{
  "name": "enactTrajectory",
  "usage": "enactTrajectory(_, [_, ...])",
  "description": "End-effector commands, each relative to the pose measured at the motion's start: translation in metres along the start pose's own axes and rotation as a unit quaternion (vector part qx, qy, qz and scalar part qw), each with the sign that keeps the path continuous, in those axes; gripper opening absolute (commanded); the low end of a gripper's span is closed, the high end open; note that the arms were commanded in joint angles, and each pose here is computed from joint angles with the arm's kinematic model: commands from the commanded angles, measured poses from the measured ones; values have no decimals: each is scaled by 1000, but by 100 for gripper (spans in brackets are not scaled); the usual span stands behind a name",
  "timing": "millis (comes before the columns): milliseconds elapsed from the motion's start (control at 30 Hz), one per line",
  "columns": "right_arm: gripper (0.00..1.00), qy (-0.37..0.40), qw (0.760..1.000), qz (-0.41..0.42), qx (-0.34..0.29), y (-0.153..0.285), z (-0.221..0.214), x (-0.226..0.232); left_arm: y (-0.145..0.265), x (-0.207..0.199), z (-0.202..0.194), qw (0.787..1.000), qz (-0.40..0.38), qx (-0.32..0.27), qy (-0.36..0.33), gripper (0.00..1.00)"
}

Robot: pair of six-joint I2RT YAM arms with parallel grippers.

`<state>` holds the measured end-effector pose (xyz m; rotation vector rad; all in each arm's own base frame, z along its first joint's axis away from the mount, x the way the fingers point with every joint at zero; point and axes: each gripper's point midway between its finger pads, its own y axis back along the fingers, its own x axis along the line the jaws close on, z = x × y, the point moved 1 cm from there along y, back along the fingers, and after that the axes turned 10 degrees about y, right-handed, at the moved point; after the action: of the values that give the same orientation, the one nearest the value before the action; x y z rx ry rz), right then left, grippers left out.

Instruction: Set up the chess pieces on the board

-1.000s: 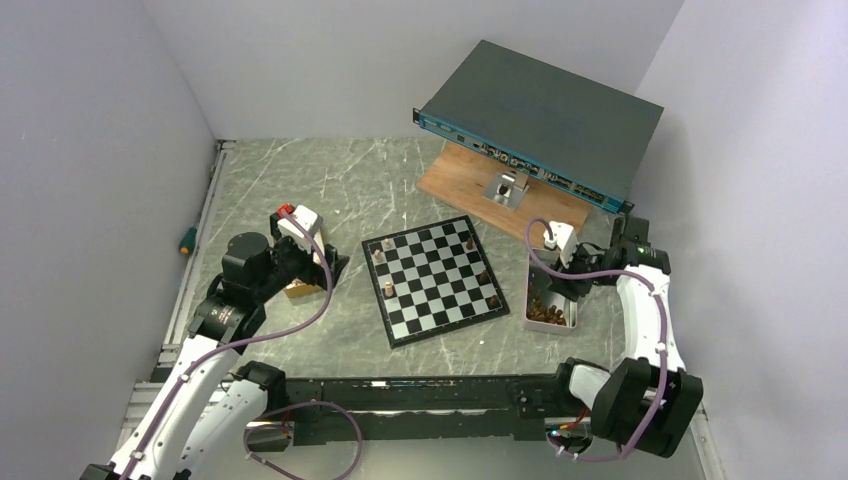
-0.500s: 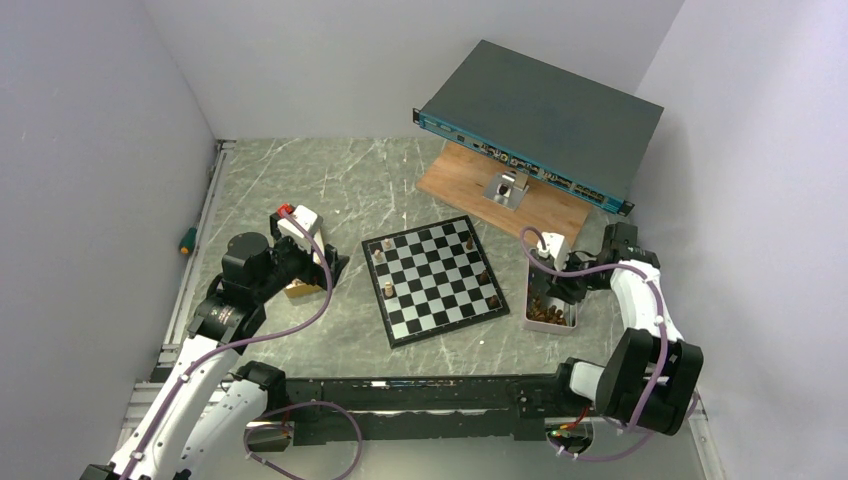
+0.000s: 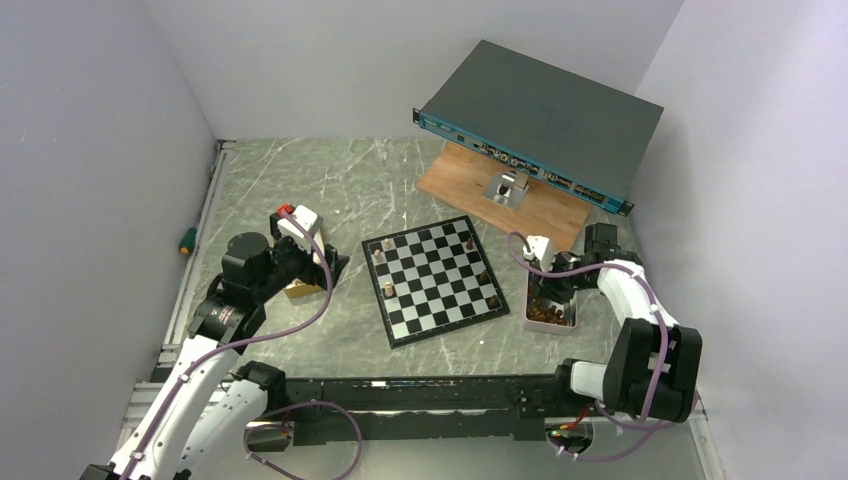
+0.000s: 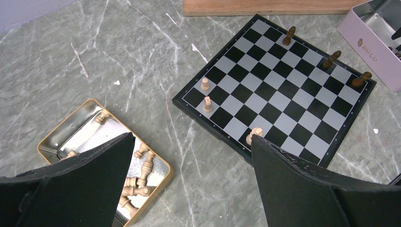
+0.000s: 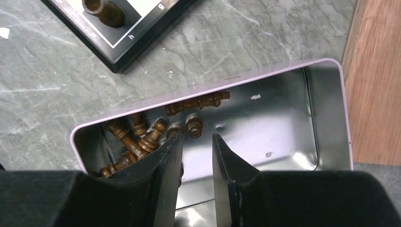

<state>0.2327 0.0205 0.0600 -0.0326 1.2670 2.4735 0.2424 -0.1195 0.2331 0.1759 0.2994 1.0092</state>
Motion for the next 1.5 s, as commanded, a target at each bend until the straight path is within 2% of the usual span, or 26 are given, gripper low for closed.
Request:
enactTrajectory(0, [31, -2, 1000, -21, 9, -3, -2, -11, 3, -4, 15, 1000, -9, -25, -10, 99])
enactTrajectory(867, [26, -14, 999, 5, 30, -17, -11, -6, 3, -4, 14, 1000, -9, -25, -10, 99])
enactTrajectory(1133, [16, -14, 999, 15, 28, -17, -10, -4, 3, -3, 14, 1000, -9, -25, -10, 99])
enactTrajectory(1200, [8, -10, 1000, 11, 25, -15, -7, -6, 2, -3, 14, 1000, -9, -24, -10, 99])
enactTrajectory(1233, [1, -9, 1000, 10, 24, -14, -5, -6, 2, -3, 14, 1000, -9, -24, -10, 99])
enactTrajectory(1467, [0, 0, 999, -26, 26, -1, 1, -16, 3, -3, 14, 1000, -9, -24, -10, 99])
